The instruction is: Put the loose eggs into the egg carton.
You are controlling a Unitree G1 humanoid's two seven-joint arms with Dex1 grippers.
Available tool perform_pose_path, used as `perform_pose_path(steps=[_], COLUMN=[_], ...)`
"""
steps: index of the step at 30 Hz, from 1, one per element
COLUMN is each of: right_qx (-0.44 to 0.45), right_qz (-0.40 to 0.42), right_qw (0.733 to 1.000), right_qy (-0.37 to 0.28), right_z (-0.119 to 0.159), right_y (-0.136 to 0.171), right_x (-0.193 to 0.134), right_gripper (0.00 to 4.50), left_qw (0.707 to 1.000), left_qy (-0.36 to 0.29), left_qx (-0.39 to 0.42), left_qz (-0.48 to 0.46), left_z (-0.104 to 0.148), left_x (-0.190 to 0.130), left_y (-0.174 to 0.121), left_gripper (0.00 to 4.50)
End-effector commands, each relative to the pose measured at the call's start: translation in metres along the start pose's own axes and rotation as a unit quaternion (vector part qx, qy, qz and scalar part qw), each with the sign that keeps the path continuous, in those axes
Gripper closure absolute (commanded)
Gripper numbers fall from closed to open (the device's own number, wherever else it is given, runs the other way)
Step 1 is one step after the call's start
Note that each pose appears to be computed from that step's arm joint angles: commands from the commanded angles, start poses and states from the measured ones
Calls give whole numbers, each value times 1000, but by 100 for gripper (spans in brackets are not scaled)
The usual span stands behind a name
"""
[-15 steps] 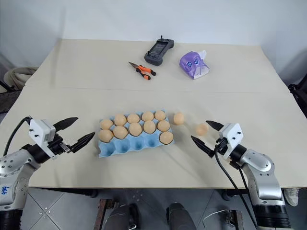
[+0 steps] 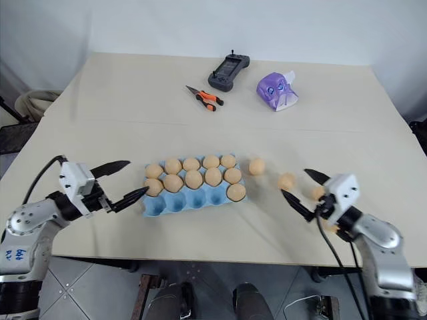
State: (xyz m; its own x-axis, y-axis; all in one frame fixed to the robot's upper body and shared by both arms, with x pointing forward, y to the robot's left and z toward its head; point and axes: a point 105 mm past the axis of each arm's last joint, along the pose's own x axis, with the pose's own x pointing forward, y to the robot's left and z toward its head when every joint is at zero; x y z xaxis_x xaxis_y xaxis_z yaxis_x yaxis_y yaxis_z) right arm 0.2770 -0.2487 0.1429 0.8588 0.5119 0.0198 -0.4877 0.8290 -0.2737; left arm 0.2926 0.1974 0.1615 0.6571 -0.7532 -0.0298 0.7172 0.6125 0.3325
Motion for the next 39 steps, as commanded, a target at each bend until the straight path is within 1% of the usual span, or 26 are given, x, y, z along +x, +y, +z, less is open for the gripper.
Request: perform_pose_path(steps=[1,5,10,13,15,19,24,28,31,36,38,39], right_qx=[-24,-19,-7,9,25,39,56,70,81,94,101,101], right_qz=[-45,-103,-150,-166,-163,-146,-108,-94,-64,-45,-41,-43], right_qw=[999,994,985,981,980,981,984,980,977,977,978,979], right_qy=[-1,40,89,105,111,119,134,162,187,185,177,173], right_z=[16,10,-5,-12,-17,-24,-32,-42,-53,-67,-71,-72], right_y=[-13,-20,-13,-5,4,14,5,-14,-16,-15,-14,-15], right_x=[-32,-77,-121,-136,-139,-137,-117,-106,-97,-79,-74,-71], right_gripper=[3,3,3,3,3,3,3,3,3,3,40,67], left_qw=[999,996,991,990,989,989,986,987,989,990,989,989], left_qy=[-36,-48,-45,-49,-50,-46,-57,-52,-45,-49,-59,-58], left_qx=[9,1,7,10,10,11,15,12,12,14,27,27], left_qz=[-30,-73,-123,-134,-139,-140,-156,-149,-141,-132,-130,-133], left_z=[15,15,9,11,12,12,19,19,18,22,26,26], left_x=[15,32,46,49,49,45,38,30,24,18,15,13], left_y=[-7,-19,-31,-31,-31,-30,-33,-34,-35,-38,-40,-42], left_gripper=[0,0,0,0,0,0,0,0,0,0,0,0])
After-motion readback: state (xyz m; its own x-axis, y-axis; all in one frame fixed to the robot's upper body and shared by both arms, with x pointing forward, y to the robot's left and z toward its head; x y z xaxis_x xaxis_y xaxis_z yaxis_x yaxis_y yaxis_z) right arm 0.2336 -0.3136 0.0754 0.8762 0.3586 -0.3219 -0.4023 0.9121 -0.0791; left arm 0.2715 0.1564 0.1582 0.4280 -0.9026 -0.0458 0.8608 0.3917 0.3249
